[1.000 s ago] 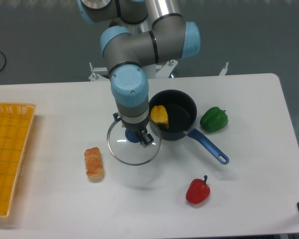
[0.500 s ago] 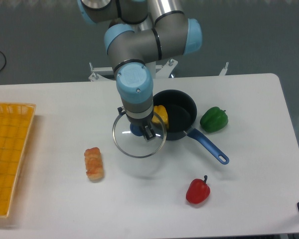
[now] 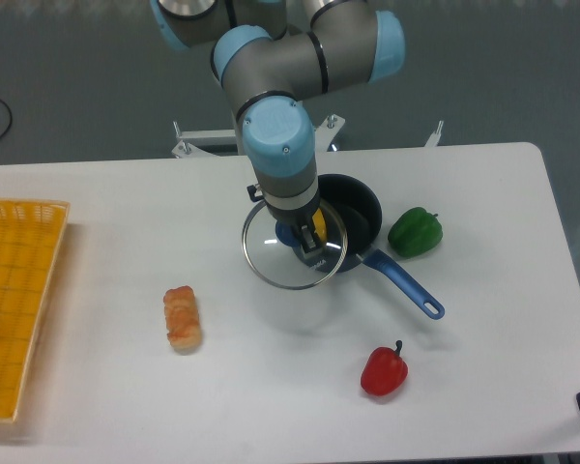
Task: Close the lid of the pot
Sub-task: 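Carry the glass lid by its knob toward the dark saucepan, then lower the glass lid onto the saucepan rim, then hold the lid on the saucepan and settle it flat, then open the gripper and release the lid knob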
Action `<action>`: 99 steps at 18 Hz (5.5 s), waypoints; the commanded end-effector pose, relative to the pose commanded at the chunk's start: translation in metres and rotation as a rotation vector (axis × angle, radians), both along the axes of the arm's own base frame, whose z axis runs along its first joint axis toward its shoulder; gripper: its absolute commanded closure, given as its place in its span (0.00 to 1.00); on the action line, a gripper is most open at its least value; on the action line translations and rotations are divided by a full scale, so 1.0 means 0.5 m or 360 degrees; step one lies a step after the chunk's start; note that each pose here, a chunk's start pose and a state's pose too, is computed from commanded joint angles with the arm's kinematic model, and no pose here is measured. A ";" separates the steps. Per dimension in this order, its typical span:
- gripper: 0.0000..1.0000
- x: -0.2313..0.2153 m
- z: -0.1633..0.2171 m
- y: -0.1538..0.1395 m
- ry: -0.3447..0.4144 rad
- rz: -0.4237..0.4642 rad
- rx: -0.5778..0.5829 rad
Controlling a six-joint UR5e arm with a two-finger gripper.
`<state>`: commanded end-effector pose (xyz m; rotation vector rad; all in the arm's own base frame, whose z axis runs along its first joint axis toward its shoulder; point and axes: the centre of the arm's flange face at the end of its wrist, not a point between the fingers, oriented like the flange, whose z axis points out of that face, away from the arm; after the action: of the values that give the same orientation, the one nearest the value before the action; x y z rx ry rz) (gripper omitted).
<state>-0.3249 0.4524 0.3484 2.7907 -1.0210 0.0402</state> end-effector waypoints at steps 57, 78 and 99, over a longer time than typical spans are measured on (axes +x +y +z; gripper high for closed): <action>0.51 -0.019 -0.097 -0.145 0.0053 -0.0243 -0.0052; 0.44 -0.011 -0.102 -0.140 0.0049 -0.0263 -0.0065; 0.00 -0.043 -0.040 -0.112 0.0082 -0.0280 -0.0022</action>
<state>-0.3462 0.3966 0.3285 2.6633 -1.2438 -0.0466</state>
